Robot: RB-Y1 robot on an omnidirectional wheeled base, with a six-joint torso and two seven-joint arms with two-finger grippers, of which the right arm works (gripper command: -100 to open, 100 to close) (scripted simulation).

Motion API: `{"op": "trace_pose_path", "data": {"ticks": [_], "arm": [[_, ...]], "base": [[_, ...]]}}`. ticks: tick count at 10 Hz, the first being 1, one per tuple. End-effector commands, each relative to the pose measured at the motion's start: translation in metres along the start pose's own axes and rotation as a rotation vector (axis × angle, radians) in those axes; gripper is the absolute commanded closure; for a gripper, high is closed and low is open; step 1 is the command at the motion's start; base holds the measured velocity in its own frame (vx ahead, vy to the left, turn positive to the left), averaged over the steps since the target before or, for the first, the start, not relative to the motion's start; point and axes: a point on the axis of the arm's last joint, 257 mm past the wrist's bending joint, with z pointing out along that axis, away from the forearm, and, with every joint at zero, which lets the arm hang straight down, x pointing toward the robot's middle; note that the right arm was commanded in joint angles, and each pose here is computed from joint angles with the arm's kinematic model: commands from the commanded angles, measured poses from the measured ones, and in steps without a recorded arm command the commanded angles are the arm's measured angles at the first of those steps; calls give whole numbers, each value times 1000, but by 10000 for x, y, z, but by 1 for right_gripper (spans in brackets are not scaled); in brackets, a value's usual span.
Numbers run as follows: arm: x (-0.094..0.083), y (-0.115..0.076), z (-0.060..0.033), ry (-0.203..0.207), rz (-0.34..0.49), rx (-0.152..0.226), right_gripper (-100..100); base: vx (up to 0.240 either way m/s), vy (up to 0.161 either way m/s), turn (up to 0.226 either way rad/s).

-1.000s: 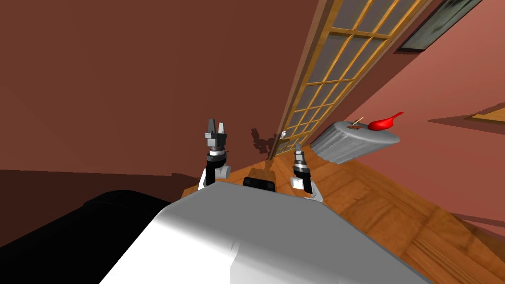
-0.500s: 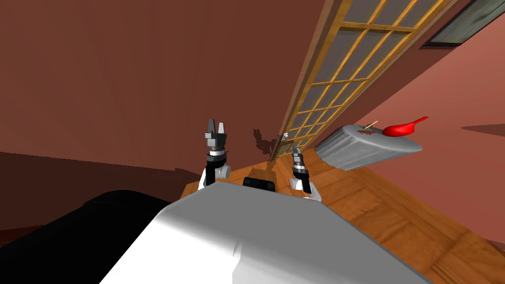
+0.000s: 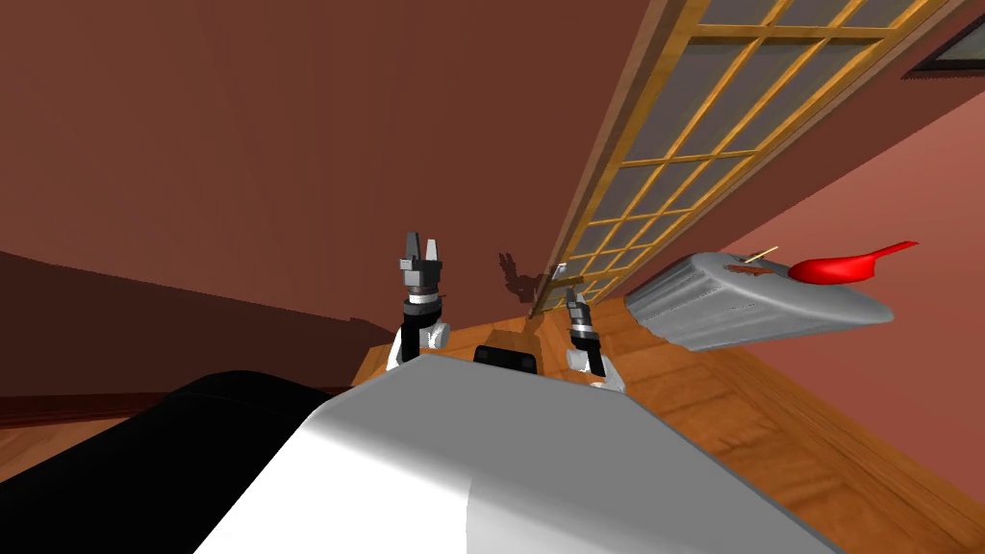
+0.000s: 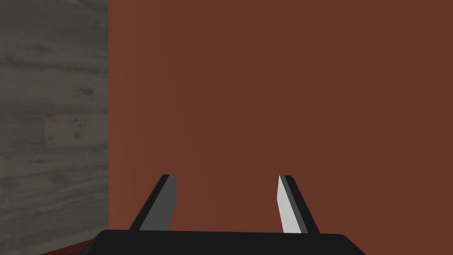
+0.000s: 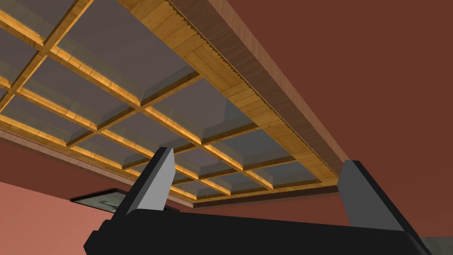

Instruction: Pull the door open

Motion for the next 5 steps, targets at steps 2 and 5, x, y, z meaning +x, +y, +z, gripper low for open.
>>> {"op": "trace_pose_path", "data": {"ticks": [2,5], "arm": [[80,-138,-54,22,-40,20,-100],[171,-296,-106,48,-106,40,-100]], "base": [[32,-77,91],[21,-57,107]]}}
